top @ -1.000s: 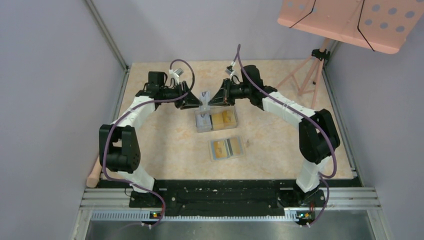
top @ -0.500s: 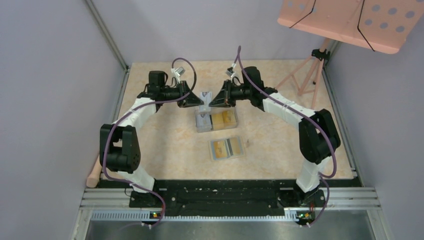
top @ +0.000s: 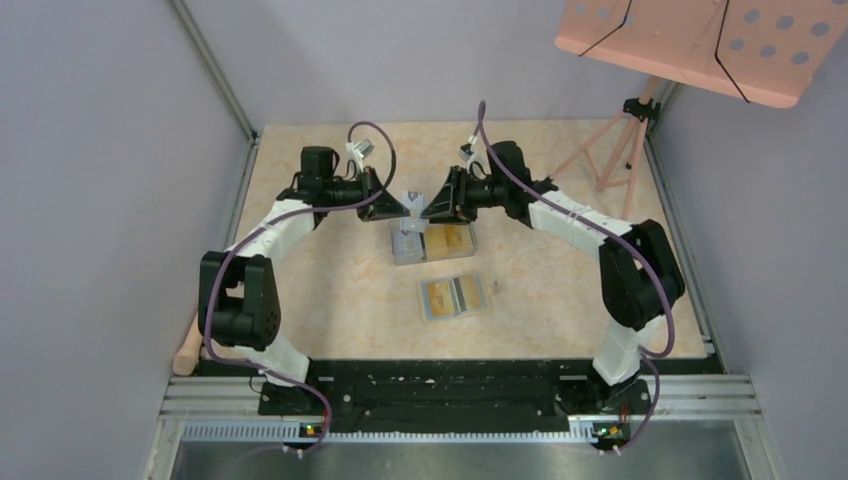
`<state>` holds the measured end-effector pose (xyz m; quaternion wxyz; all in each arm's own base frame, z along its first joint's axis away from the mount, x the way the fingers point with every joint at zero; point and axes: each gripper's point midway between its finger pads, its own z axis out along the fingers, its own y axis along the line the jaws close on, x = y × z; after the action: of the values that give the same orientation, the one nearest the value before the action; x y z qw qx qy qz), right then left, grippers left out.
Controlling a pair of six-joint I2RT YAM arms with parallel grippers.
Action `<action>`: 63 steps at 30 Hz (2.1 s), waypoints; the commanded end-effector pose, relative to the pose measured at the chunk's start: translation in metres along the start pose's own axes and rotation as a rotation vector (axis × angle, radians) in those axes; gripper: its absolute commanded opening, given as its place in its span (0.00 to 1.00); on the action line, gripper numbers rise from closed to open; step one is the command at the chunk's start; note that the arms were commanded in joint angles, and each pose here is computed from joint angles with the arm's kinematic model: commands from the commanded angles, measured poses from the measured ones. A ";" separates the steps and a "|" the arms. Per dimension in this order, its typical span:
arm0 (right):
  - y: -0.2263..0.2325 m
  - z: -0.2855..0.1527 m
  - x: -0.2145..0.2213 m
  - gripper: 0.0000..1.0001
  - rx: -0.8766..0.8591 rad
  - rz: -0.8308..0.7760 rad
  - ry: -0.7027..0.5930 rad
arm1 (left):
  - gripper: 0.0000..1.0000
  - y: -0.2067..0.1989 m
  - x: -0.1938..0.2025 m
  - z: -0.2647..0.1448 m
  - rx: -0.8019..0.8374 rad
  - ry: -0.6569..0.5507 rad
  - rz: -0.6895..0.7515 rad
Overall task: Put the credit cards into the card holder
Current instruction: Pick up the credit card from the storage box, then insert the credit card into the card holder.
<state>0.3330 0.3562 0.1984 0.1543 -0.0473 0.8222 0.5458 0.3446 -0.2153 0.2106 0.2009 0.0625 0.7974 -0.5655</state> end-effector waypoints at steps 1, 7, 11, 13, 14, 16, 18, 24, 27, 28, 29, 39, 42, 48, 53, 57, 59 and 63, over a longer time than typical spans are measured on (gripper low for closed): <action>0.001 -0.027 -0.006 0.45 0.030 -0.049 -0.062 | 0.00 -0.007 0.010 -0.004 -0.047 -0.036 0.026; -0.043 -0.061 0.001 0.59 0.205 -0.018 -0.086 | 0.00 -0.003 0.043 0.010 -0.087 -0.053 -0.035; -0.074 -0.088 0.014 0.64 0.341 0.008 -0.104 | 0.00 -0.002 0.069 0.031 -0.097 -0.050 -0.068; -0.089 -0.101 0.021 0.64 0.390 0.036 -0.110 | 0.00 -0.001 0.080 0.041 -0.107 -0.047 -0.090; -0.096 -0.107 0.025 0.64 0.418 0.047 -0.116 | 0.00 0.001 0.086 0.045 -0.116 -0.046 -0.096; -0.111 -0.117 0.034 0.64 0.475 0.062 -0.108 | 0.00 0.007 0.097 0.053 -0.128 -0.052 -0.123; -0.127 -0.123 0.048 0.64 0.536 0.075 -0.071 | 0.00 0.010 0.105 0.061 -0.129 -0.054 -0.135; -0.162 -0.123 0.080 0.61 0.605 0.099 0.033 | 0.00 0.029 0.133 0.087 -0.168 -0.012 -0.163; -0.169 -0.117 0.086 0.58 0.587 0.111 0.057 | 0.00 0.039 0.144 0.094 -0.196 0.007 -0.172; -0.170 -0.116 0.088 0.58 0.580 0.117 0.059 | 0.00 0.042 0.146 0.095 -0.204 0.007 -0.177; -0.171 -0.114 0.089 0.57 0.575 0.122 0.059 | 0.00 0.047 0.149 0.095 -0.214 0.006 -0.184; -0.179 -0.099 0.121 0.50 0.468 0.218 0.083 | 0.00 0.070 0.167 0.082 -0.274 -0.037 -0.216; -0.180 -0.095 0.129 0.50 0.461 0.223 0.097 | 0.00 0.074 0.170 0.083 -0.276 -0.037 -0.222; -0.179 -0.089 0.137 0.44 0.455 0.245 0.131 | 0.00 0.076 0.170 0.090 -0.260 -0.031 -0.228; -0.175 -0.082 0.147 0.37 0.445 0.262 0.156 | 0.00 0.075 0.170 0.097 -0.246 -0.011 -0.235; -0.171 -0.076 0.156 0.32 0.422 0.291 0.164 | 0.00 0.077 0.172 0.097 -0.262 -0.003 -0.243; -0.170 -0.074 0.159 0.29 0.419 0.295 0.170 | 0.00 0.077 0.172 0.097 -0.262 -0.003 -0.244; -0.170 -0.071 0.165 0.25 0.408 0.311 0.187 | 0.00 0.076 0.171 0.095 -0.273 -0.008 -0.254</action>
<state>0.2057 0.2286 0.0241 0.0045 0.0628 0.9295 0.3634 0.2302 -0.2931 0.0397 0.1252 -0.0719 0.8731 -0.4657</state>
